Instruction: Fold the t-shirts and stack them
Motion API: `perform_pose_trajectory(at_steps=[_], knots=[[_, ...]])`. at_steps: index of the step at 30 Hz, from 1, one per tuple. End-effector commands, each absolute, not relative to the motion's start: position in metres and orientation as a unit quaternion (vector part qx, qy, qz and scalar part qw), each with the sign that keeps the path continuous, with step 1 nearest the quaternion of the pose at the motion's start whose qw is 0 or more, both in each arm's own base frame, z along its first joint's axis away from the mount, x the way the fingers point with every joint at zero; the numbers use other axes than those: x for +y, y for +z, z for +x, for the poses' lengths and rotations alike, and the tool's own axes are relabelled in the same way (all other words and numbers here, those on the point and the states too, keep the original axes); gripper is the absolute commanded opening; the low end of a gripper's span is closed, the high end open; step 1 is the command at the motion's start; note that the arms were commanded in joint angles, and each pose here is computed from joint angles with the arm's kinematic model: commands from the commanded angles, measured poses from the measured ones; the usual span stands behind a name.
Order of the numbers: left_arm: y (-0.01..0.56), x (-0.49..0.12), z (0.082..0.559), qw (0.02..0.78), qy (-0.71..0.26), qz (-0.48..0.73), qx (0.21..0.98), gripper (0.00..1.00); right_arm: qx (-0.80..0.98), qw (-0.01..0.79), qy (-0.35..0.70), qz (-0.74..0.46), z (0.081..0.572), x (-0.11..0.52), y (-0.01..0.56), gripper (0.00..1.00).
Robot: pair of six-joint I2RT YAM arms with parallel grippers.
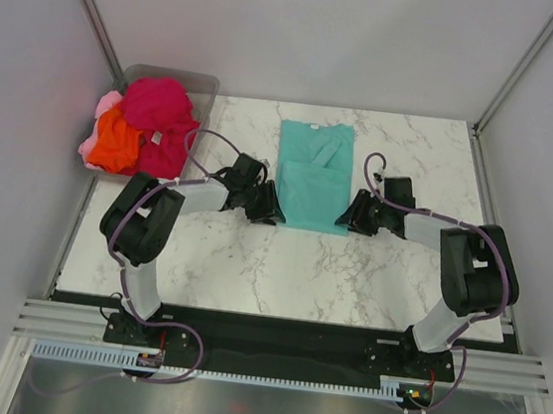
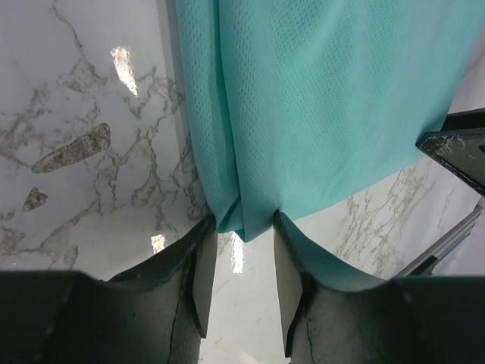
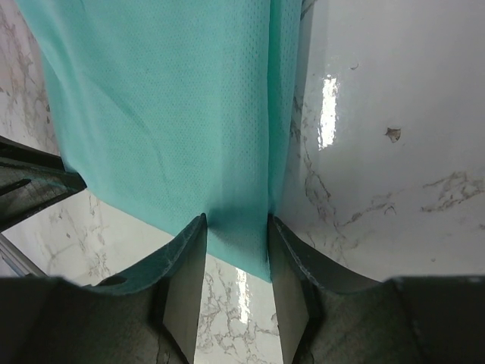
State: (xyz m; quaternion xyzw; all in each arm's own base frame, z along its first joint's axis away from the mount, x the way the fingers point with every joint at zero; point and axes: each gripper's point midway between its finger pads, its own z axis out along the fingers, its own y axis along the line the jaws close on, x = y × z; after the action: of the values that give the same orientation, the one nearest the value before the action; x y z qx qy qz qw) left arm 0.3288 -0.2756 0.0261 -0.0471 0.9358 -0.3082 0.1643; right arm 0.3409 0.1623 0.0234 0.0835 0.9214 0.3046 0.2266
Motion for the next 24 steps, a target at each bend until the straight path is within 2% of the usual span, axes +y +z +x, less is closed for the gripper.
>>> perform_pose_trajectory(at_steps=[1, 7, 9, 12, 15, 20, 24], knots=[[0.018, -0.277, 0.336, 0.174, -0.297, -0.057, 0.937, 0.42, 0.950, 0.160, 0.248, 0.099, 0.299, 0.144, -0.013, 0.47], [0.018, -0.281, 0.337, 0.178, -0.300, -0.055, 0.936, 0.37, 0.951, 0.158, 0.247, 0.100, 0.293, 0.143, -0.010, 0.45], [0.019, -0.283, 0.337, 0.179, -0.302, -0.054, 0.935, 0.35, 0.951, 0.156, 0.247, 0.100, 0.292, 0.143, -0.011, 0.41], [0.020, -0.285, 0.338, 0.182, -0.303, -0.053, 0.934, 0.30, 0.951, 0.154, 0.251, 0.099, 0.290, 0.145, -0.014, 0.27], [0.021, -0.289, 0.336, 0.183, -0.306, -0.047, 0.933, 0.21, 0.949, 0.156, 0.255, 0.101, 0.289, 0.145, -0.015, 0.01], [0.036, -0.297, 0.320, 0.186, -0.306, -0.032, 0.933, 0.14, 0.946, 0.177, 0.251, 0.105, 0.281, 0.140, 0.000, 0.00], [0.061, -0.307, 0.276, 0.180, -0.293, -0.003, 0.939, 0.12, 0.942, 0.189, 0.257, 0.104, 0.263, 0.138, 0.024, 0.00]])
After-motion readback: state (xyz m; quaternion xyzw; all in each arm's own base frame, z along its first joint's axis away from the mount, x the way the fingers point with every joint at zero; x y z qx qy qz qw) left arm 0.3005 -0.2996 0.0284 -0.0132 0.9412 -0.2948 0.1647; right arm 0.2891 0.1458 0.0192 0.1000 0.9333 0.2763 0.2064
